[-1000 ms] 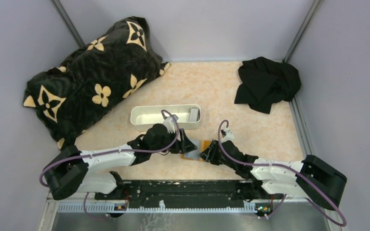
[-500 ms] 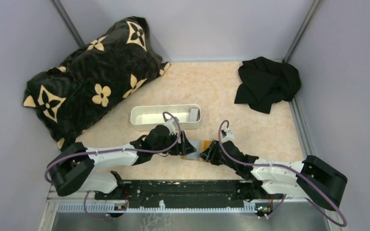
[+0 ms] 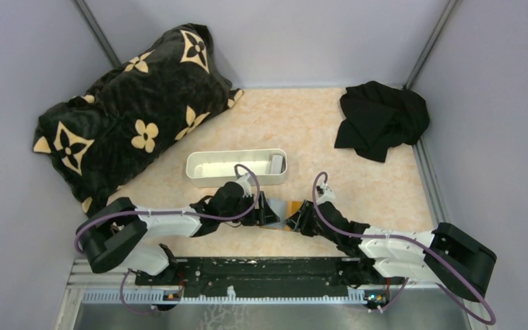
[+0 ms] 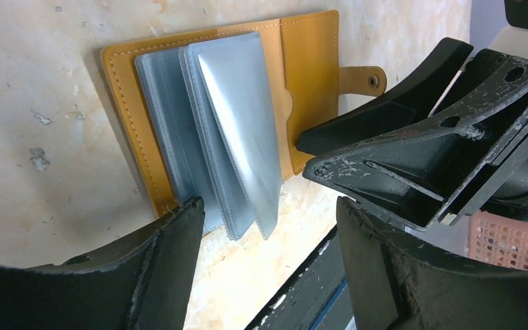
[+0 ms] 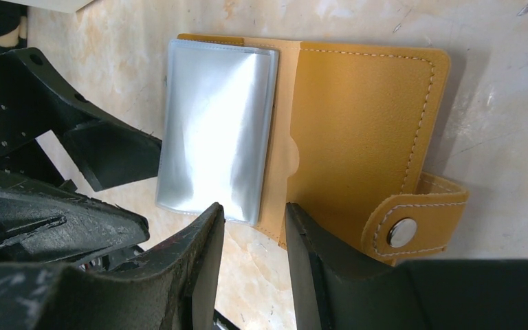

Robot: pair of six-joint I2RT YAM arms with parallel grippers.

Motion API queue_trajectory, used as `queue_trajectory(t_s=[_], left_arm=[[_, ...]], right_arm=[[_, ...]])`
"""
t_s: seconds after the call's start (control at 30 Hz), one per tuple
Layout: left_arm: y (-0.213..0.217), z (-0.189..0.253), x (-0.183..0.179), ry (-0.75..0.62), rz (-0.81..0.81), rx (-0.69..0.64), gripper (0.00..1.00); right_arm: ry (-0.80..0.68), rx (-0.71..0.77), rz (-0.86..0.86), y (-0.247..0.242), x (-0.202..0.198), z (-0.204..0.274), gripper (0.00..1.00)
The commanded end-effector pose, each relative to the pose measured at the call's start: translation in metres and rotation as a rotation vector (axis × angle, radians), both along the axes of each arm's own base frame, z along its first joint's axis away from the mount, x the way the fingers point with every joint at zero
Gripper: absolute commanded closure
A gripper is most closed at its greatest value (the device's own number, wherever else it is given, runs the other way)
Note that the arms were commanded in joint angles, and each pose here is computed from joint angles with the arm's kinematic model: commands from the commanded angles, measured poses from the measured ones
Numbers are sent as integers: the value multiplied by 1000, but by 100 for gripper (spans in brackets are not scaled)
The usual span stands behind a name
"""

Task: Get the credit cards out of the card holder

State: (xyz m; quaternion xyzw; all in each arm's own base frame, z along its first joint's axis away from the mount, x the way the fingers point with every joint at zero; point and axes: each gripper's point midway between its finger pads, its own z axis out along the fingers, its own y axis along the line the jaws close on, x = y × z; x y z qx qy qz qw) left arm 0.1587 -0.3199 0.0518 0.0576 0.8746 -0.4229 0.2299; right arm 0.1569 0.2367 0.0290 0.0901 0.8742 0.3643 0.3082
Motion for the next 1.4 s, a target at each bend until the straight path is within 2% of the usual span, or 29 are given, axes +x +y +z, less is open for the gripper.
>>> queue_trajectory(t_s=[0.0, 0.47, 0.77, 1.1, 1.27, 1.37], left_arm=[[-13, 14, 1, -11, -29, -51, 23], [-49, 40, 3, -35, -111, -138, 23], [-57, 33, 5, -36, -124, -122, 23], [-72, 22, 3, -16, -152, -126, 23], [-79, 26, 5, -25, -159, -135, 23], [-80, 28, 6, -31, -162, -136, 23]], right_arm=[[37, -62, -5, -14, -7, -20, 61], [19, -43, 9, -12, -8, -10, 61], [-99, 9, -11, -22, -3, 50, 61], [-172, 32, -110, -61, -8, 98, 61], [-170, -39, -268, -104, -5, 93, 64], [-166, -24, -344, -115, -2, 91, 67]])
